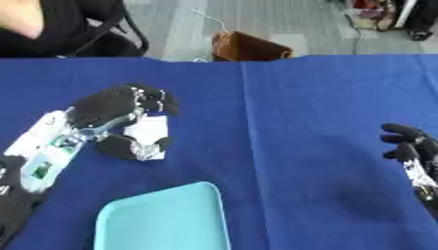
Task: Pick up objects on the table and place them in the box.
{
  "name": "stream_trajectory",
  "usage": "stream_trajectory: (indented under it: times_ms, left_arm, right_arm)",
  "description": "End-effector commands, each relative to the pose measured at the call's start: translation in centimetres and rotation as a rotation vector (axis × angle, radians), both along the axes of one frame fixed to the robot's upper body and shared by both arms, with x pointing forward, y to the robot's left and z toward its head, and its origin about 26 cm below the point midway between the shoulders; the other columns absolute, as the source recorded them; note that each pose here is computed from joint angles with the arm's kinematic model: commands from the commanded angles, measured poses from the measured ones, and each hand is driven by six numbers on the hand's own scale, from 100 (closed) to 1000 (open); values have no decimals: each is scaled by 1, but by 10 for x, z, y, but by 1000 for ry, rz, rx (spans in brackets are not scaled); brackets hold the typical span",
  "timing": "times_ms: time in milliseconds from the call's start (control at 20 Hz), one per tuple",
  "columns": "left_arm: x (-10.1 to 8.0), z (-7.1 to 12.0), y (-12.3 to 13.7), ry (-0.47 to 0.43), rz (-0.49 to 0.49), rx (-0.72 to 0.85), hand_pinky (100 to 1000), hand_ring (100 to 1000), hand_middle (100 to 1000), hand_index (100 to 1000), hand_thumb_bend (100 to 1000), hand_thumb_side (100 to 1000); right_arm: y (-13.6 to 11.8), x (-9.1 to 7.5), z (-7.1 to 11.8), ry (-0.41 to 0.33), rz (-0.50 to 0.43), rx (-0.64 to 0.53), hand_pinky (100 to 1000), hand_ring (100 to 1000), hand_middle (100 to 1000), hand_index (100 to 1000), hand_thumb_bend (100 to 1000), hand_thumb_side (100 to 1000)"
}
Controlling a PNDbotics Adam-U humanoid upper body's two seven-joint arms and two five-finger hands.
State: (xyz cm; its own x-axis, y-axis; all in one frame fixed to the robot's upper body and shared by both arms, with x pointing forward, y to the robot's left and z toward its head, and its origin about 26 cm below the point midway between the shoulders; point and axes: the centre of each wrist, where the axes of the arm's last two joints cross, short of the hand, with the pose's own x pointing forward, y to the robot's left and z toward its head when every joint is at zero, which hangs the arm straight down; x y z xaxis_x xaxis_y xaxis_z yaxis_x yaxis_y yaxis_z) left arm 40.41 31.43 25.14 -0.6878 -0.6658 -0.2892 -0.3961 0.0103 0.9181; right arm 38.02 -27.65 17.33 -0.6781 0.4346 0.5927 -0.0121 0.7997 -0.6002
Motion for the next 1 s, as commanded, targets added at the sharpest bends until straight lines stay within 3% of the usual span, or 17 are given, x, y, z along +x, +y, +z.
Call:
stream_trajectory:
  times_ms: [50, 150, 200, 250, 300, 350, 450, 500, 550, 650, 750, 1000]
  left_arm:
    - [-1, 0, 11, -11, 45, 37, 659, 622, 710, 786, 287, 781]
    - [-1, -1, 13, -17, 56, 35, 500, 508, 648, 751, 239, 739]
    - [-1, -2, 14, -23, 61, 26, 330, 396, 582, 710, 187, 697]
    - [-1, -3, 14, -30, 67, 9, 100, 256, 496, 649, 135, 651]
    - [-1, -4, 15, -37, 70, -4, 100, 193, 464, 619, 112, 629]
    - [0, -4, 15, -55, 71, -34, 100, 100, 303, 451, 100, 596]
    - [-1, -3, 15, -105, 67, -105, 100, 100, 100, 215, 100, 666]
    - [-2, -4, 15, -129, 66, -128, 100, 100, 100, 192, 100, 667]
    - [-2, -4, 14, -159, 60, -155, 100, 100, 100, 119, 100, 735]
    - [-3, -8, 11, -206, 44, -195, 100, 100, 100, 100, 100, 721]
    - [-4, -13, 9, -225, 18, -217, 100, 100, 100, 100, 100, 648]
    - [-9, -20, 1, -195, -51, -256, 100, 100, 100, 100, 100, 612]
  right_arm:
    - [-4, -2, 9, -26, -6, -4, 698, 827, 851, 907, 100, 912]
    - [-5, -2, 8, -23, -8, -4, 697, 827, 851, 907, 100, 911]
    - [-5, -2, 7, -22, -8, -3, 697, 827, 851, 907, 100, 911]
    - [-5, -2, 7, -21, -8, -3, 697, 827, 851, 907, 100, 911]
    - [-5, -2, 7, -20, -8, -3, 697, 827, 851, 907, 100, 912]
    - [-5, -2, 6, -19, -8, -3, 698, 827, 851, 907, 100, 911]
    - [-5, -3, 6, -17, -10, -2, 698, 826, 851, 907, 100, 911]
    - [-5, -3, 5, -17, -11, -2, 697, 826, 851, 908, 100, 911]
    - [-6, -3, 5, -15, -13, -2, 697, 826, 852, 908, 100, 914]
    - [-6, -3, 4, -13, -15, 0, 697, 826, 852, 908, 100, 910]
    - [-7, -3, 3, -9, -18, 1, 697, 826, 852, 908, 100, 909]
    - [-8, -5, -1, 1, -25, 4, 698, 826, 852, 908, 100, 908]
